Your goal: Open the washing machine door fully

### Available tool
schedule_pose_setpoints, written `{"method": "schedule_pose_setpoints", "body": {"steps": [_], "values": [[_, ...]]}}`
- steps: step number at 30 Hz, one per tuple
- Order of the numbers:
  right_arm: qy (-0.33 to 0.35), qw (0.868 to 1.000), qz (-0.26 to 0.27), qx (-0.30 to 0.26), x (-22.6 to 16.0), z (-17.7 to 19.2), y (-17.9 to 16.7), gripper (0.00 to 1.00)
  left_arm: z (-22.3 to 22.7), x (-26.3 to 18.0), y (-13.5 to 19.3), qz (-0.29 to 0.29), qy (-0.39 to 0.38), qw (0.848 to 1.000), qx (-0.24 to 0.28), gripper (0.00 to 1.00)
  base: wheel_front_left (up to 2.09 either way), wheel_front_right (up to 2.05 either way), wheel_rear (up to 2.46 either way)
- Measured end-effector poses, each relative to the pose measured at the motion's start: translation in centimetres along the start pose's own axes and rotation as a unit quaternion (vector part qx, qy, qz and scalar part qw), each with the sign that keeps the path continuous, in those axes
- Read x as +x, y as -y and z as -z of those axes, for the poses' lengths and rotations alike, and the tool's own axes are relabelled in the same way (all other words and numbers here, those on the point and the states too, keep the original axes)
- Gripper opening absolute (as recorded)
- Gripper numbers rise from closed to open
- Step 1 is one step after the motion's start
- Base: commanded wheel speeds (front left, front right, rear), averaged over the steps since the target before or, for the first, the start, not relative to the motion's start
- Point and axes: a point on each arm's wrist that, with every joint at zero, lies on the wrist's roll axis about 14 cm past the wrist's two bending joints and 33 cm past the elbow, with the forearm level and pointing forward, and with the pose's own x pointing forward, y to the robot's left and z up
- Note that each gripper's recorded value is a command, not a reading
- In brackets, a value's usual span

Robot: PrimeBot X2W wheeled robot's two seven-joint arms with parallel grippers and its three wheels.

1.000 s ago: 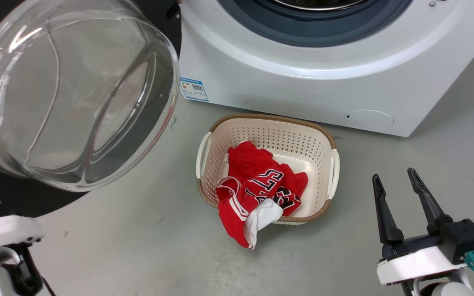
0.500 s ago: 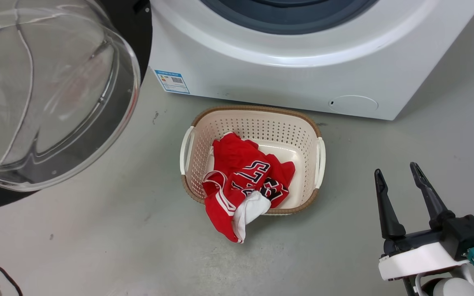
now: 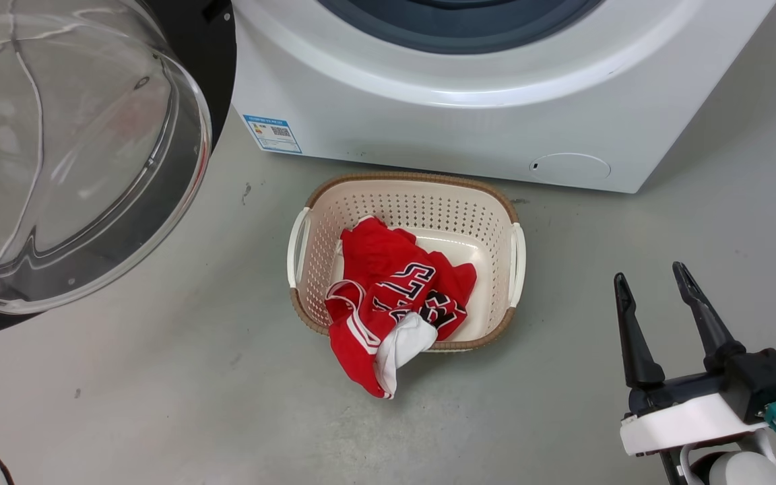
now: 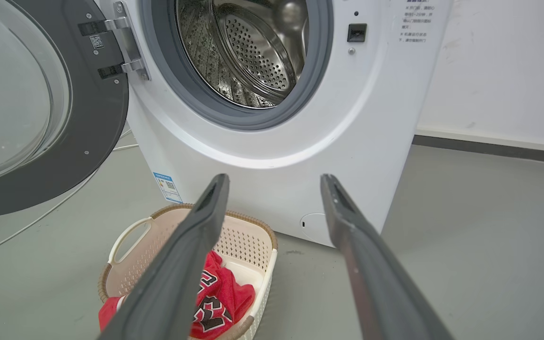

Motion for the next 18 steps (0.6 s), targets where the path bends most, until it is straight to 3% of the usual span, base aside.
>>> {"method": "schedule_pose_setpoints", "body": {"steps": [18], "values": [[0.038, 0.999, -0.006, 0.001, -1.7, -3.6, -1.3, 1.0, -2.8, -3.5, -0.8, 0.044, 0.041, 0.998, 0.019, 0.0, 0.0, 0.0, 0.0]]}}
